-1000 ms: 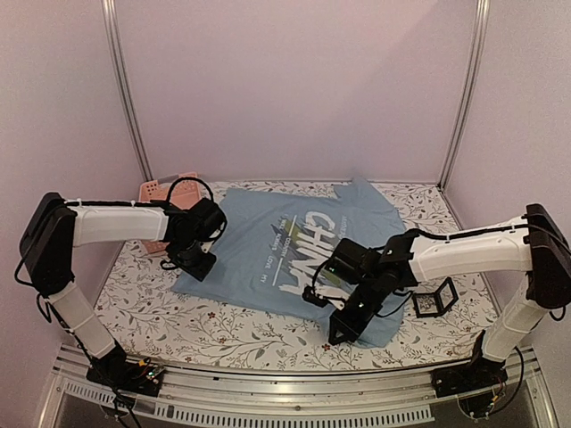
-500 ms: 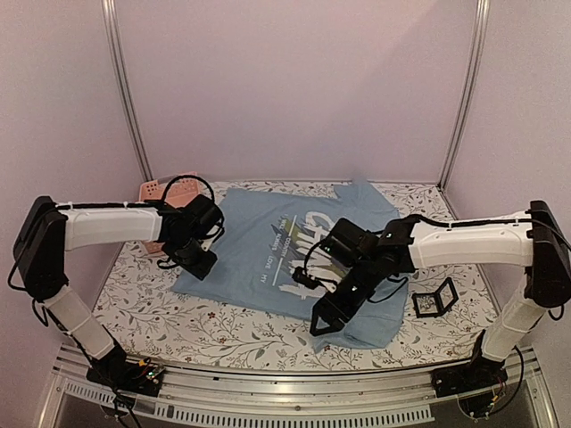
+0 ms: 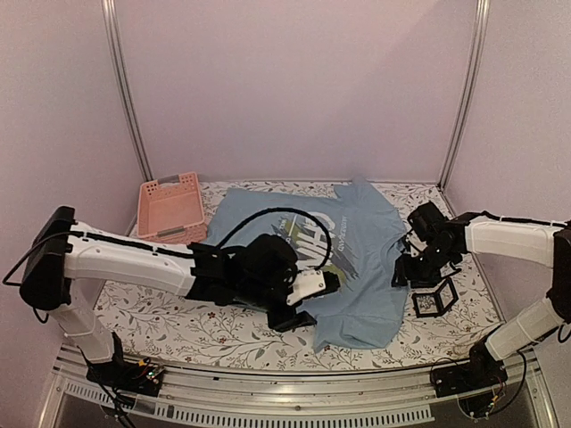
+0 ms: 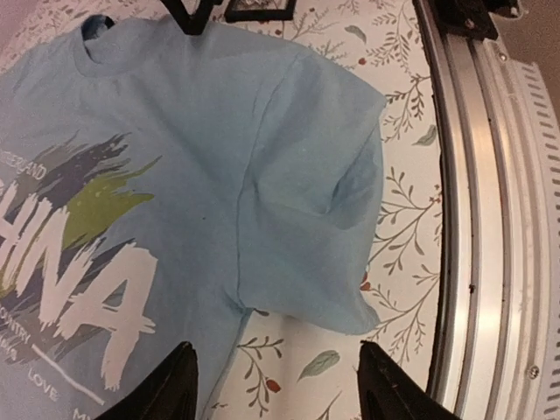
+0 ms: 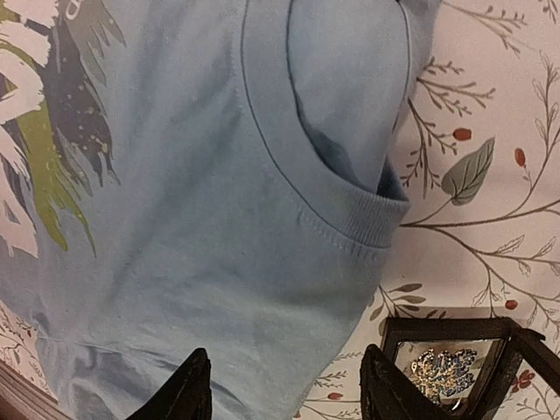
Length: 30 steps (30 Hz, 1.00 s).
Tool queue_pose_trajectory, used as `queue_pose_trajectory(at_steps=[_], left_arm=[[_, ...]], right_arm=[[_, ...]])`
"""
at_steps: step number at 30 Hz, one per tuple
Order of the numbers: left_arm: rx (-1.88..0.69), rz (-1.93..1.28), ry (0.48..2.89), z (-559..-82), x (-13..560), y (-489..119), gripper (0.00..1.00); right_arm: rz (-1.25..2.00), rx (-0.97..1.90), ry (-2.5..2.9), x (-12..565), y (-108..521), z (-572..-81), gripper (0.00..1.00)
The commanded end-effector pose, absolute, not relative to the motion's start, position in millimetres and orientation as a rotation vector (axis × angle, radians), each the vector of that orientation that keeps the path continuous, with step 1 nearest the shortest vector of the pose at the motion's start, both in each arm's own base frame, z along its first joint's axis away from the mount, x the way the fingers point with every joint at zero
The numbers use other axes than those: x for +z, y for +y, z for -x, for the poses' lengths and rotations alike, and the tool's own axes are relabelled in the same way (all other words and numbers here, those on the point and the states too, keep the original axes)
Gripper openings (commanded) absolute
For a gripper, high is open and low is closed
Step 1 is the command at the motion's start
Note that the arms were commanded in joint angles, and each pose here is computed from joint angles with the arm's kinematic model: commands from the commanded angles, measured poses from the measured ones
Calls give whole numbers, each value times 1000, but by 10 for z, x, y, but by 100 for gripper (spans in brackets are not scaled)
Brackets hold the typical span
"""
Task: Pin the brooch onto the clothing
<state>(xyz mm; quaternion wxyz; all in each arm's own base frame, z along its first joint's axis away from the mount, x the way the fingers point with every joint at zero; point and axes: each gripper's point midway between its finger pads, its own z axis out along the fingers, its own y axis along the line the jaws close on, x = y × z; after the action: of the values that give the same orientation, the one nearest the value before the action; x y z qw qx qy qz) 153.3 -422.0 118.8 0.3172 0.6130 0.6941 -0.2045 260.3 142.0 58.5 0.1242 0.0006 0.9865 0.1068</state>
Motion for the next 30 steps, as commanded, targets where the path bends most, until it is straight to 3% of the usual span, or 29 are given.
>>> queue_pose_trajectory(at_steps=[1, 11, 19, 22, 24, 27, 30], left_arm=[[-461, -1887, 1688, -1119, 635, -4498, 63], [-431, -1922, 1715, -1094, 334, -4606, 57], [-344, -1886, 1751, -1224, 213, -4584, 36], [-311, -1880, 1763, -1270, 149, -4539, 32], [-305, -1878, 1769, -1286, 119, -4528, 26], [-275, -1853, 1782, -1354, 111, -4524, 0], [-220, -1760, 1802, -1535, 205, -4505, 0]], right_arm=[[-99, 212, 2924, 359, 1237, -2410, 57], [-91, 341, 2879, 305, 1397, -2489, 44], [-65, 290, 2923, 154, 1377, -2496, 41], [-71, 272, 2934, 94, 1352, -2475, 39], [-66, 285, 2934, 75, 1372, -2477, 28], [-51, 294, 2912, 130, 1406, -2558, 7], [-26, 288, 2842, 339, 1455, -2770, 0]])
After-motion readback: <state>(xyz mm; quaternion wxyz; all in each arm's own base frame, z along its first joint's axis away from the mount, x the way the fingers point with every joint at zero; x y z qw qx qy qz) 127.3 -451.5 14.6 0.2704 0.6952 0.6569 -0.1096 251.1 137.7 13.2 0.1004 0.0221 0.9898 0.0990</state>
